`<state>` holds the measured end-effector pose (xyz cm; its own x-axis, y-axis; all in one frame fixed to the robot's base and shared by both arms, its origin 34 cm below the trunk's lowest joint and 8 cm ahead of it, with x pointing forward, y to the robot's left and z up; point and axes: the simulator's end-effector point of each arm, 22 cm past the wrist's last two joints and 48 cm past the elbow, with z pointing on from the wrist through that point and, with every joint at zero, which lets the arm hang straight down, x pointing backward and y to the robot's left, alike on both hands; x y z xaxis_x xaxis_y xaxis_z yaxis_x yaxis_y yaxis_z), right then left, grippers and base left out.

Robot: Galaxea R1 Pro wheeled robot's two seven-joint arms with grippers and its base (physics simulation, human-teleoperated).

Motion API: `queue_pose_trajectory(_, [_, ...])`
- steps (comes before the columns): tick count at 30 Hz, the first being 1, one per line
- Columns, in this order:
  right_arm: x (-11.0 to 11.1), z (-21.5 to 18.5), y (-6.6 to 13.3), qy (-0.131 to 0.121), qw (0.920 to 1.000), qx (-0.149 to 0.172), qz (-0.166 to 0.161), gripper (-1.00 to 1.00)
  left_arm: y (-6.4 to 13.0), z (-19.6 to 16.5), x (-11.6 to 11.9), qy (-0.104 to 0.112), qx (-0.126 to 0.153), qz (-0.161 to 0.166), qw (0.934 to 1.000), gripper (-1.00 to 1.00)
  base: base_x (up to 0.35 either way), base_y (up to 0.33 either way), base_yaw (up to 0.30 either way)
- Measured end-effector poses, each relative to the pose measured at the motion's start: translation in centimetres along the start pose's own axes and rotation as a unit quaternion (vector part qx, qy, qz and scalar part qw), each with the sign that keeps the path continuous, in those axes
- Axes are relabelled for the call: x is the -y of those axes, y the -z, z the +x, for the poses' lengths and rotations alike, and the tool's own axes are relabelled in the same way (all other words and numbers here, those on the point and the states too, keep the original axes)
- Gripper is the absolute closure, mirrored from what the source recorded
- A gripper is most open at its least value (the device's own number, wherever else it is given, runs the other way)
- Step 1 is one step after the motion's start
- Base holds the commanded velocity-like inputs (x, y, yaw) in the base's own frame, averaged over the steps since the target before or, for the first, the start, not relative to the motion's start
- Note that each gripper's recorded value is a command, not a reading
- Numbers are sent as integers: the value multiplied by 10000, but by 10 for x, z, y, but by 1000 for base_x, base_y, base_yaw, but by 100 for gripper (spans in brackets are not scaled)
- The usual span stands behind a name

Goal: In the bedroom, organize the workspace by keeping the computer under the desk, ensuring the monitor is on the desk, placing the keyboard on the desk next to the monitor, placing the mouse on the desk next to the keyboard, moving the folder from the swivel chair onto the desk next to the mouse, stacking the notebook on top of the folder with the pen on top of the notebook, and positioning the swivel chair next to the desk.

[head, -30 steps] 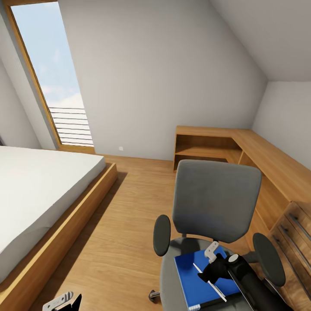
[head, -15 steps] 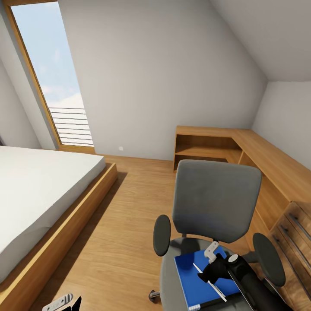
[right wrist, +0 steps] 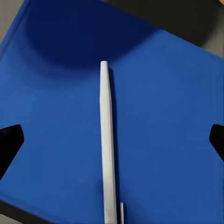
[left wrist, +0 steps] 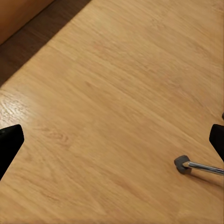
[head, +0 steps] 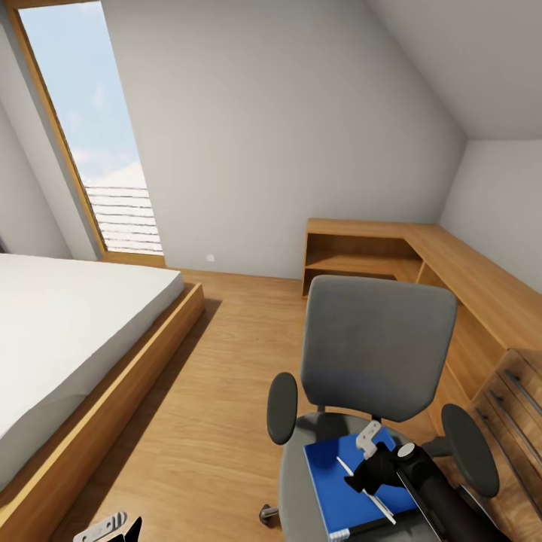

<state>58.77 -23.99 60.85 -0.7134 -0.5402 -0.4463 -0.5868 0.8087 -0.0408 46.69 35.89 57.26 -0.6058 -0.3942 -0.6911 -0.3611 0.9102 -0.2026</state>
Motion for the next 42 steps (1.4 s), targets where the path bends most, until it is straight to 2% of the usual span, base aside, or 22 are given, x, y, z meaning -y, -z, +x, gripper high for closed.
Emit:
queue_pose_trajectory(13, [0, 2, -3, 2, 10000, -2, -1, -100, -2, 3, -1, 4, -5, -6, 10000, -100, 0, 0, 0])
queue_pose_trajectory(20, [-1, 8, -14, 3, 10000, -3, 0, -100, -10, 12, -5, 10, -3, -23, 10000, -100, 0, 0, 0])
queue_pose_trajectory(33, [-1, 8, -14, 3, 10000, -3, 0, -100, -10, 8, -14, 110, 41, -110, 9999, -100, 0, 0, 0])
queue_pose_trajectory(42, [-3, 16, -28, 5, 10000, -3, 2, -100, -20, 20, -18, 121, 48, -118, 9998, -100, 0, 0, 0])
